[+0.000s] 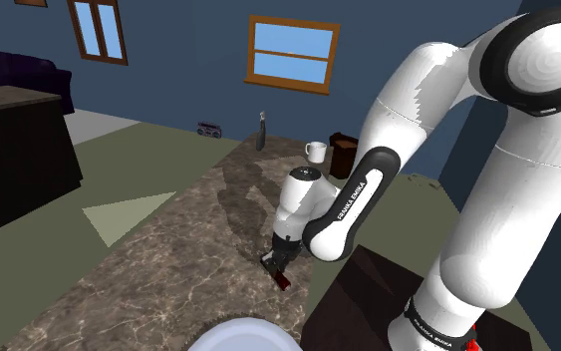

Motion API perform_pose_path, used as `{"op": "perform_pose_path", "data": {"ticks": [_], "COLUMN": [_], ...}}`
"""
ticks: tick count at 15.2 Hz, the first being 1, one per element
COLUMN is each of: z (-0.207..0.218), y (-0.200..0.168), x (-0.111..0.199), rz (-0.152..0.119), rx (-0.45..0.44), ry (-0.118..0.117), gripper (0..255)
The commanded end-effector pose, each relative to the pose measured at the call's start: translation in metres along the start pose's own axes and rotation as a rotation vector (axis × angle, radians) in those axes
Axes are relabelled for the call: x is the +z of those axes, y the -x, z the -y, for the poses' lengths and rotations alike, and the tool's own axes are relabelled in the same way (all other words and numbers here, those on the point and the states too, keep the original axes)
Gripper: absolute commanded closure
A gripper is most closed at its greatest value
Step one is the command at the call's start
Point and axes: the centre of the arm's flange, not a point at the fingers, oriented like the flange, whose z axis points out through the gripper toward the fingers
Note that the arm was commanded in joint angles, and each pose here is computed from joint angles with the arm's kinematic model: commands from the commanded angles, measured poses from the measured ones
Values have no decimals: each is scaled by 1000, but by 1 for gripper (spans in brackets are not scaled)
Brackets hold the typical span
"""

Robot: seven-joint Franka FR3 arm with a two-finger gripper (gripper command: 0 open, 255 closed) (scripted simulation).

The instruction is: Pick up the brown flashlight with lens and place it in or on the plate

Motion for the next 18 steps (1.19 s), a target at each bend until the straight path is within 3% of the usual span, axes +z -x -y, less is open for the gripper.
{"op": "perform_pose_path", "data": {"ticks": [1,3,18], "z": [0,0,3], "y": [0,0,-8], "x": [0,0,-78], "rz": [1,1,1], "rx": [0,0,0], "ry": [0,0,0], "gripper": [255,255,255]}}
